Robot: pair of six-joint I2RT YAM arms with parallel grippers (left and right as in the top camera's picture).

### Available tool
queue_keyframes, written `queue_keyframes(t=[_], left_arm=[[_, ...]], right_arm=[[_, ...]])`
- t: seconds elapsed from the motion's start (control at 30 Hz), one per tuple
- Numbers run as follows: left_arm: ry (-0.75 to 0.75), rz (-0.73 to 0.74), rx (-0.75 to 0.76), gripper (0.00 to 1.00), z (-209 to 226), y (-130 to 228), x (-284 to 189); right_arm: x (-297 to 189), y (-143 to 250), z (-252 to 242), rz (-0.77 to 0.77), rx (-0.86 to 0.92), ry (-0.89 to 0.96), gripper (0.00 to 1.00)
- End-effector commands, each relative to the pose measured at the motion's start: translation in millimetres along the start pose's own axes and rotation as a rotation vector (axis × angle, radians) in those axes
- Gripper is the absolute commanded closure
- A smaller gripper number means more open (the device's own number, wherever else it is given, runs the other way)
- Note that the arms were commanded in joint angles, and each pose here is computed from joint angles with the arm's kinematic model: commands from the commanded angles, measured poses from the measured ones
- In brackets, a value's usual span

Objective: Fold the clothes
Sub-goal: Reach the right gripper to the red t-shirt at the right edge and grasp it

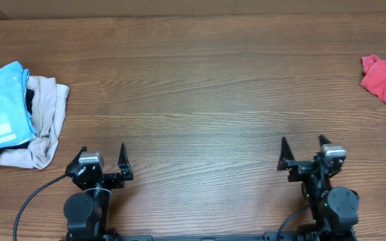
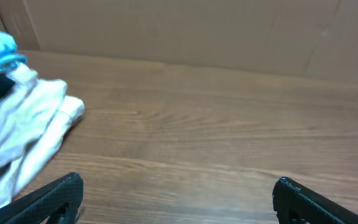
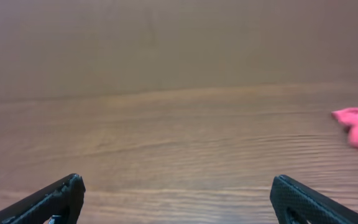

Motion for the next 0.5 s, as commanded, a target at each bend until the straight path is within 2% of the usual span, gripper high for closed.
queue_keyframes(t=[0.0,0.13,0.17,0.27,0.47], left_arm=[[0.036,-0.055,-0.015,0.00,-12.7,-38.2,-13.9],[0.015,-0.001,-0.037,0.00,-17.7,-58.9,-17.2],[0.000,0.046,-0.056,0.00,-19.7,-66.8,-15.1],[-0.019,0.138,-0.093,0.00,-23.9,-79.7,-9.2],[-0.036,0.396,-0.105,0.00,-34.2,-98.3,3.5]], right_arm=[[-6.6,-36.0,-9.7,-0.010,0.061,0.091,0.00],[-2.3,-59.6,-10.4,0.096,0.101,0.092,0.00],[3.0,-68.2,-10.5,0.195,0.094,0.095,0.00],[13.9,-79.3,-9.5,0.345,0.081,0.087,0.00],[44.1,-99.9,-2.0,0.592,0.077,0.018,0.00]])
Point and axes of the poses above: each gripper's point midway between its finger pads, its own x axis out along the fingers, its own z axis along the line the jaws close on, y = z × x, the point moved 8 cm from there along -x, back along the fingers, and after that the axes turned 9 degrees about -x, right-handed, at the moved point
